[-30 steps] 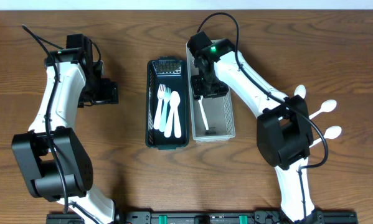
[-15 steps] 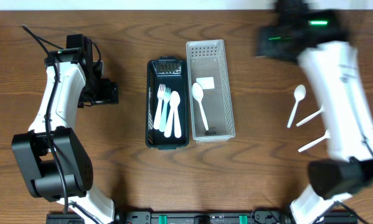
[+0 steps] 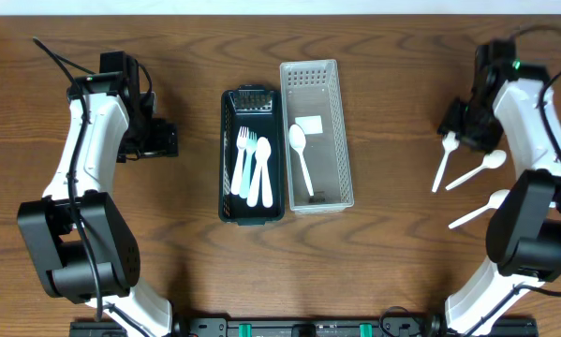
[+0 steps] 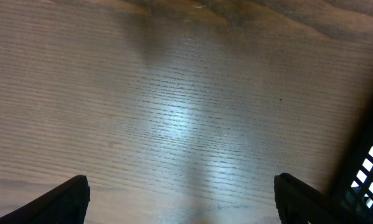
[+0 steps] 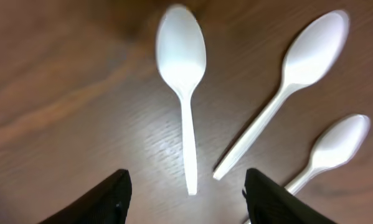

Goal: Pack container
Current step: 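Lower right gripper onto the next white spoon and close on it, then lift the spoon with right gripper and lower it into clear basket, then move right gripper back to the right and grasp another white spoon, then carry the spoon with right gripper into the clear basket and release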

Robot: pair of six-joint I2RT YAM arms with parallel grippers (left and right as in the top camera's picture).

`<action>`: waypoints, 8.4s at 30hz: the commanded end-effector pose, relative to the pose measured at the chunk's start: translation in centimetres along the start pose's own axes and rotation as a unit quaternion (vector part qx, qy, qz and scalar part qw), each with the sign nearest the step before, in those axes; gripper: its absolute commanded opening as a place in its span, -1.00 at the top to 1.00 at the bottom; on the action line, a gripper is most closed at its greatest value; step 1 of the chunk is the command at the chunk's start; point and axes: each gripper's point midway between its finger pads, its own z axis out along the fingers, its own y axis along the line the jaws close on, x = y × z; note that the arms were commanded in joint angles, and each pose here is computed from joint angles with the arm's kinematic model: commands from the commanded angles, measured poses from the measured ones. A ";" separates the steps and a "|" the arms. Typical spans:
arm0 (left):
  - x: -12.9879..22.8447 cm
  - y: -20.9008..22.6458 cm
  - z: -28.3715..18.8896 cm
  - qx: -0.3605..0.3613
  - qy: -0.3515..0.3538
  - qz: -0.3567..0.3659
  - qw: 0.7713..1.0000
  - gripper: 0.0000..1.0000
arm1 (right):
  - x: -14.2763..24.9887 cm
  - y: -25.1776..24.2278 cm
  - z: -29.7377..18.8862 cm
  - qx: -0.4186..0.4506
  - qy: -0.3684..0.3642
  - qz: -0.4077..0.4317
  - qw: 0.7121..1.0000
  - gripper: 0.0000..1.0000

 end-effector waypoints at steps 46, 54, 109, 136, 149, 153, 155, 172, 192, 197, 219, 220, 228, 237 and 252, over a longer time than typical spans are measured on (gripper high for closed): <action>1.0 0.2 -0.1 -0.002 0.020 0.005 1.000 -0.75 | 3.4 -0.5 10.8 -0.026 0.034 -0.028 0.999 -0.08; 1.0 0.2 0.0 -0.002 0.020 0.005 1.000 -0.75 | 3.7 -0.1 11.1 -0.036 0.044 -0.027 0.998 0.33; 0.8 0.2 0.0 -0.002 0.016 0.005 1.000 -0.75 | 13.7 26.9 1.3 -0.091 0.005 -0.365 0.927 0.46; 0.7 0.2 0.0 -0.002 0.014 0.005 1.000 -0.75 | -3.6 -5.5 -12.0 -0.055 -0.098 0.189 0.976 0.25; 0.7 0.2 0.0 -0.002 0.014 0.004 1.000 -0.75 | -1.2 -9.7 1.0 -0.040 -0.045 0.256 0.965 0.10; 0.7 0.2 0.0 -0.002 0.014 0.004 1.000 -0.75 | -1.4 -9.1 3.5 -0.039 -0.035 0.251 0.967 0.07; 0.7 0.2 0.0 -0.002 0.014 0.004 1.000 -0.75 | -1.7 -8.6 4.5 -0.041 -0.034 0.246 0.968 0.06; 0.7 0.2 0.0 -0.002 0.014 0.004 1.000 -0.75 | -0.8 -7.0 9.2 -0.029 0.009 0.250 0.968 -0.01; 0.7 0.2 0.0 -0.002 0.014 0.004 1.000 -0.75 | -0.2 -5.0 9.0 -0.070 0.028 0.225 0.971 0.97; 0.7 0.2 0.0 -0.002 0.015 0.004 1.000 -0.75 | -2.3 -1.2 3.2 -0.105 -0.037 0.150 0.982 0.97; 0.8 0.2 0.0 -0.002 0.016 0.005 1.000 -0.75 | 10.3 25.1 -5.7 -0.178 -0.091 -0.233 0.952 0.97; 0.8 0.2 0.0 -0.002 0.016 0.004 1.000 -0.75 | 10.6 25.2 -4.6 -0.171 -0.081 -0.237 0.953 0.97; 0.8 0.2 0.0 -0.002 0.016 0.004 1.000 -0.75 | 13.3 25.4 2.1 -0.127 -0.006 -0.273 0.954 0.89; 0.8 0.2 0.0 -0.002 0.016 0.004 1.000 -0.75 | 12.9 26.8 -0.1 -0.158 -0.016 -0.308 0.938 0.45; 0.8 0.2 0.0 -0.002 0.016 0.004 1.000 -0.75 | 0.0 15.6 -21.0 -0.146 -0.221 -0.055 0.963 0.35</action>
